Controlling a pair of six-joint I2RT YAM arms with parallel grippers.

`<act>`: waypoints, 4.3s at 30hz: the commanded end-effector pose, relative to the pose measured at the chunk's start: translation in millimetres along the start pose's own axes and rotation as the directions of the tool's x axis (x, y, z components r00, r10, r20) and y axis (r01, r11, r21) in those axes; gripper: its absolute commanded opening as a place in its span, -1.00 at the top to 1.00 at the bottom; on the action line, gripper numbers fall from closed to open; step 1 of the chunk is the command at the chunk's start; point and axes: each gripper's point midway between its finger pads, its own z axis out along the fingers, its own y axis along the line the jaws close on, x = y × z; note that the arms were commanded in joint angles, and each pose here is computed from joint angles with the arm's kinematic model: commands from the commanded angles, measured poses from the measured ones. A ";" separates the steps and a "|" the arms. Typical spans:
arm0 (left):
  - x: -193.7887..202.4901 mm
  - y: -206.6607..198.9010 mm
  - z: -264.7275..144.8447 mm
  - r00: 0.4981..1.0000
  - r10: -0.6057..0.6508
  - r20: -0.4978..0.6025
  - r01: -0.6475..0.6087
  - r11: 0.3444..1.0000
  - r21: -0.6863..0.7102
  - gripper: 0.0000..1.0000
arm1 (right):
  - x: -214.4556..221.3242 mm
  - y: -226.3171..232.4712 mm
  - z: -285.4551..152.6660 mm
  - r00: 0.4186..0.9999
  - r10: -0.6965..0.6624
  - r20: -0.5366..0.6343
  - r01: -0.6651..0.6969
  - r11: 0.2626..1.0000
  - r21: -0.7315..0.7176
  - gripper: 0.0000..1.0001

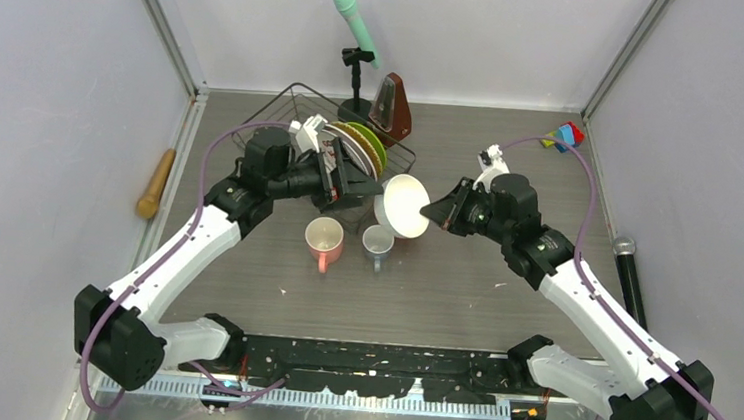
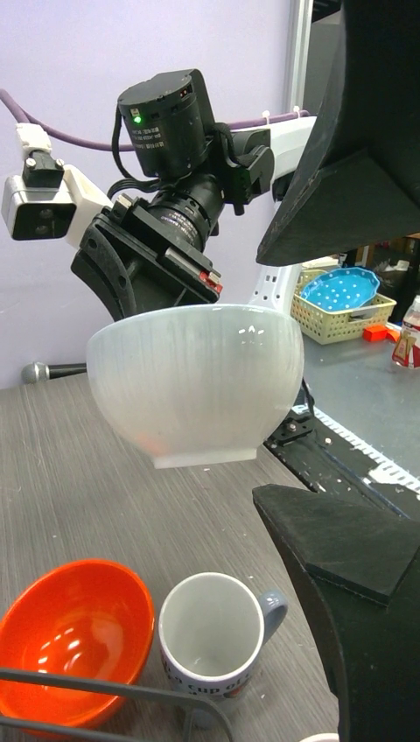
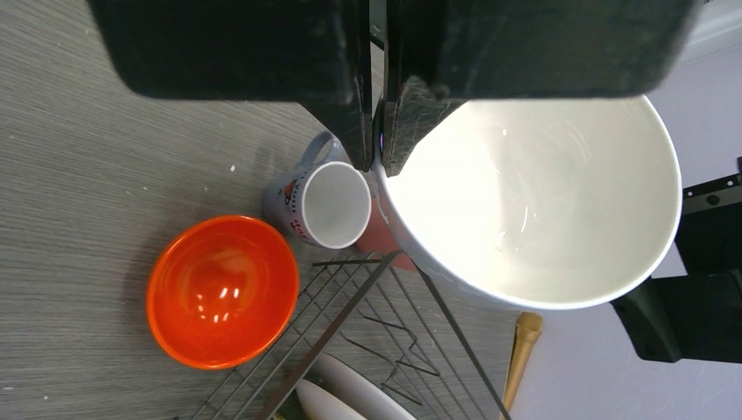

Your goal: Load the mixed dishes into the dish rack

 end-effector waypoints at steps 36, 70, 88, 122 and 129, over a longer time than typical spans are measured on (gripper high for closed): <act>0.1 -15.5 14.5 0.999 0.030 -0.030 -0.028 0.997 0.065 -0.60 | -40.5 64.2 1.9 0.997 0.006 0.076 0.011 0.973 -0.229 0.99; -45.3 -1.5 -33.7 0.963 0.253 0.090 -0.237 0.958 -0.164 1.00 | -52.2 54.0 -15.8 0.985 -0.073 0.156 0.095 0.986 -0.140 -0.68; -204.9 89.6 -137.3 0.748 0.649 -0.139 -0.342 0.197 -0.919 1.00 | -58.4 52.4 -64.2 0.967 -0.147 0.209 0.165 0.984 -0.069 -0.68; -284.0 186.6 -84.4 0.236 0.832 -0.502 -0.725 -0.193 -0.661 1.00 | -43.9 13.4 -18.9 0.997 -0.026 0.071 0.017 0.993 0.118 -0.65; -282.5 167.9 -85.7 0.225 0.869 -0.440 -0.714 -0.160 -0.682 1.00 | -36.3 -3.3 58.4 0.978 0.174 0.120 -0.199 0.948 0.249 -0.72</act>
